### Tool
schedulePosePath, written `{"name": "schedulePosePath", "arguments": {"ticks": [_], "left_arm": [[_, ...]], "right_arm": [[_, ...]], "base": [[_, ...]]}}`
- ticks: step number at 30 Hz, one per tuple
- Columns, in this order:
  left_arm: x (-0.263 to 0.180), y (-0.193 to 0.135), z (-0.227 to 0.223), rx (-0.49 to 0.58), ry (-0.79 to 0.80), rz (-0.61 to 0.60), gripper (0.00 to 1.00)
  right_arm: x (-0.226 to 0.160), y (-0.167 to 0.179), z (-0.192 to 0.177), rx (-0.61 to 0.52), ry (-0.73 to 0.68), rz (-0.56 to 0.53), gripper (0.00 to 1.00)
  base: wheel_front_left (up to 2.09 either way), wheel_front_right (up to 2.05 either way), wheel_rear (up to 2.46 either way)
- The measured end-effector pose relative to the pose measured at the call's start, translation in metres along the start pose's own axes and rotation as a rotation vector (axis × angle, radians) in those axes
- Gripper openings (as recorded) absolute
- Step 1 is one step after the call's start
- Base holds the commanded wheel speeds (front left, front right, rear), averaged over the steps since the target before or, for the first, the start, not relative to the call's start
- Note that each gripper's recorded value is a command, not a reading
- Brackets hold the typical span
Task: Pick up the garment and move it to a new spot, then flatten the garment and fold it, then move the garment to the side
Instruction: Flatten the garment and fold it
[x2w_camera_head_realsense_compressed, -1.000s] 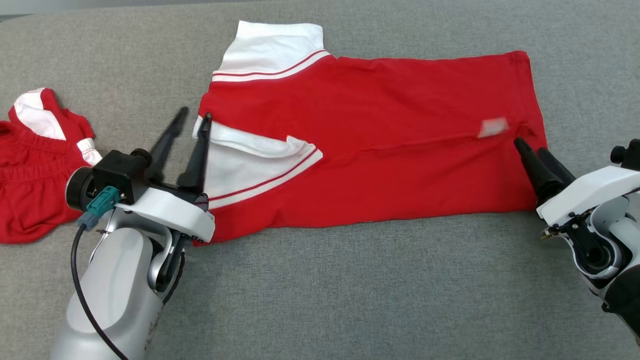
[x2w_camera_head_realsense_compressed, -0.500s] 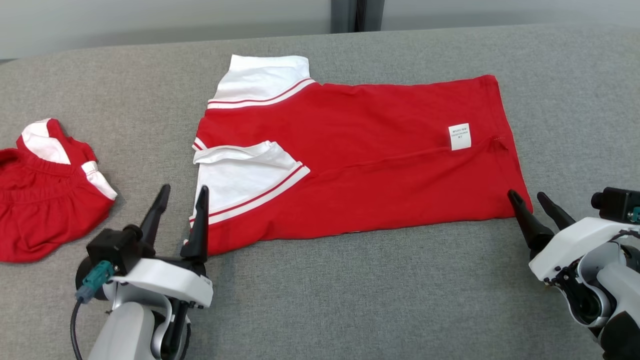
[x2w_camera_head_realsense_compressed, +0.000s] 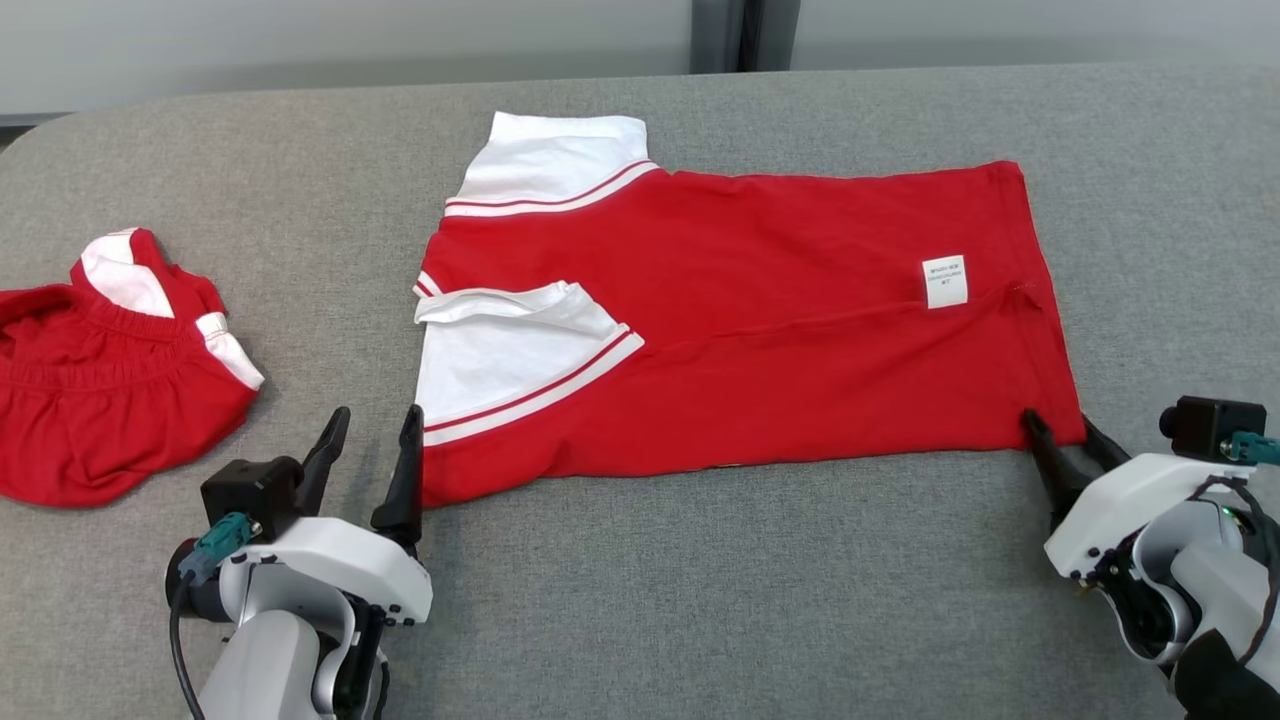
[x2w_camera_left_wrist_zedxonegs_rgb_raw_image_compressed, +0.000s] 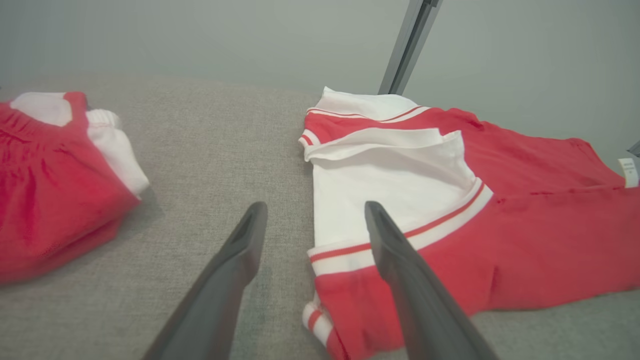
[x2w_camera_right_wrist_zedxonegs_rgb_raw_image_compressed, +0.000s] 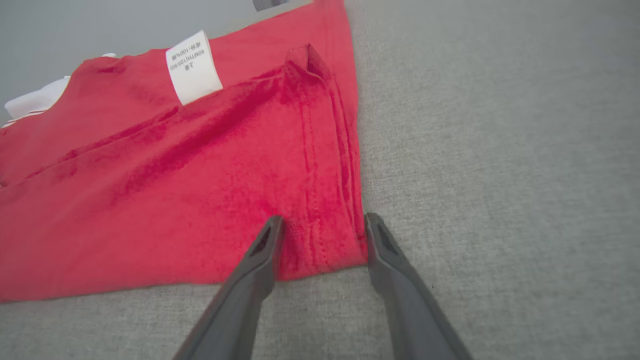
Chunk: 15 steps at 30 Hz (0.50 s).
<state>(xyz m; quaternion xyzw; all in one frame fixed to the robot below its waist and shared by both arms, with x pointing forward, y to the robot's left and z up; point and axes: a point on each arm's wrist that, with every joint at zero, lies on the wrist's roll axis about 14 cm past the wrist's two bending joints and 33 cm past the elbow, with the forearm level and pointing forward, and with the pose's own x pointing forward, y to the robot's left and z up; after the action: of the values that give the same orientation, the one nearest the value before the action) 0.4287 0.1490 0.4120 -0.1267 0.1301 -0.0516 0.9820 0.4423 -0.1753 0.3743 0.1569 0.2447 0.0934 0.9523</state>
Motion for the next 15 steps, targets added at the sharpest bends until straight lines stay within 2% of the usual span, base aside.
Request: {"name": "schedulePosePath", "arguments": {"ticks": [1, 2, 7, 15], "left_arm": [[0.001, 0.000, 0.000, 0.000, 0.001, 0.000, 1.00], [0.002, 0.001, -0.001, -0.005, 0.005, 0.003, 1.00], [0.001, 0.005, -0.012, -0.024, 0.052, 0.019, 1.00], [-0.002, -0.010, -0.031, -0.122, 0.154, 0.009, 1.00]], "right_arm": [[0.002, 0.000, 0.002, 0.000, -0.003, 0.000, 0.32], [0.003, 0.001, 0.002, 0.000, -0.005, 0.002, 0.00], [0.002, 0.004, -0.001, -0.029, 0.005, 0.015, 0.00], [-0.012, 0.000, -0.008, -0.039, 0.007, 0.020, 0.00]], "base": [[0.00, 0.00, 0.00], [0.00, 0.00, 0.00], [0.00, 0.00, 0.00], [0.00, 0.00, 0.00]]}}
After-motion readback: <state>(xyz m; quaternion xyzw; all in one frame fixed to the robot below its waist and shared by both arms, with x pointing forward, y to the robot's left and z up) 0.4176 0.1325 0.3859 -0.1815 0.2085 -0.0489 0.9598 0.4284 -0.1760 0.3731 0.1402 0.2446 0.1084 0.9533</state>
